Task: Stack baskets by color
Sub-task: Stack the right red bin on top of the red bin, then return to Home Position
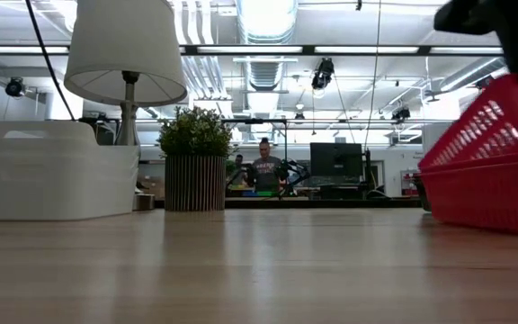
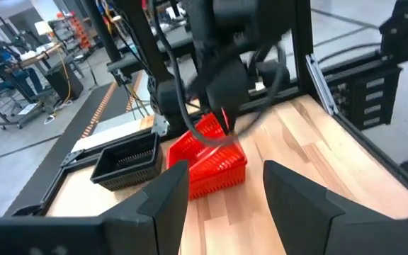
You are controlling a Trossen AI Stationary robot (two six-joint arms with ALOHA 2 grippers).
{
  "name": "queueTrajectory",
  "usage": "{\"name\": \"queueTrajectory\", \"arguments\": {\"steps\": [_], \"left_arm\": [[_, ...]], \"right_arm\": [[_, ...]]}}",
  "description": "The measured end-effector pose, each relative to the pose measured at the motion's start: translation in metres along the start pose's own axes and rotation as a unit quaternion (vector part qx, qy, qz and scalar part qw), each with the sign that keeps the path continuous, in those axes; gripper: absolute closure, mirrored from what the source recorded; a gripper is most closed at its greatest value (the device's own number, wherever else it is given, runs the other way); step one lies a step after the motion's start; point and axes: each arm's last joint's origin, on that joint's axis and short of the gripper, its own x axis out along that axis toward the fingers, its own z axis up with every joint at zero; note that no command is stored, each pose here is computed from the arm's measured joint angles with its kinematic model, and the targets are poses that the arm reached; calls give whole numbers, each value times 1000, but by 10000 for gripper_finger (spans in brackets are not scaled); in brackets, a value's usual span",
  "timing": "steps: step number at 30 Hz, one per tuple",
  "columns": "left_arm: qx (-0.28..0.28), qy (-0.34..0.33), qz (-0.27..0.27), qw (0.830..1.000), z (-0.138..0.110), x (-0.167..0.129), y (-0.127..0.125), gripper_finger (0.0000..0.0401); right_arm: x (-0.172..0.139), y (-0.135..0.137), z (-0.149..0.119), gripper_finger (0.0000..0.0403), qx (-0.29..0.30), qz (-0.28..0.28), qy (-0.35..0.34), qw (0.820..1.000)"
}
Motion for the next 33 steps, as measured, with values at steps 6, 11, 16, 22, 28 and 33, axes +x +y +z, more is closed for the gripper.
{"name": "queueTrajectory", "arguments": {"steps": [6,11,16,22,28,33], "left_arm": [[2,4,4,1000,-1,0,0,234],[3,5,5,1000,-1,0,0,234],[4,7,7,1000,-1,0,0,234],[24,48,-4,999,-10,-1,-2,234],[164,112,-130,971,-64,-25,-31,250],[133,8,-109,985,-90,-63,-15,319]], "right_arm": [[9,-3,1,373,20,4,-22,1000],[20,-9,-3,306,34,-5,4,999],[1,-12,-4,253,38,14,-32,999],[-23,-23,-16,242,14,-4,-111,994],[-12,-26,-29,295,-127,53,-347,928],[29,-56,-29,352,-212,-34,-548,808]]}}
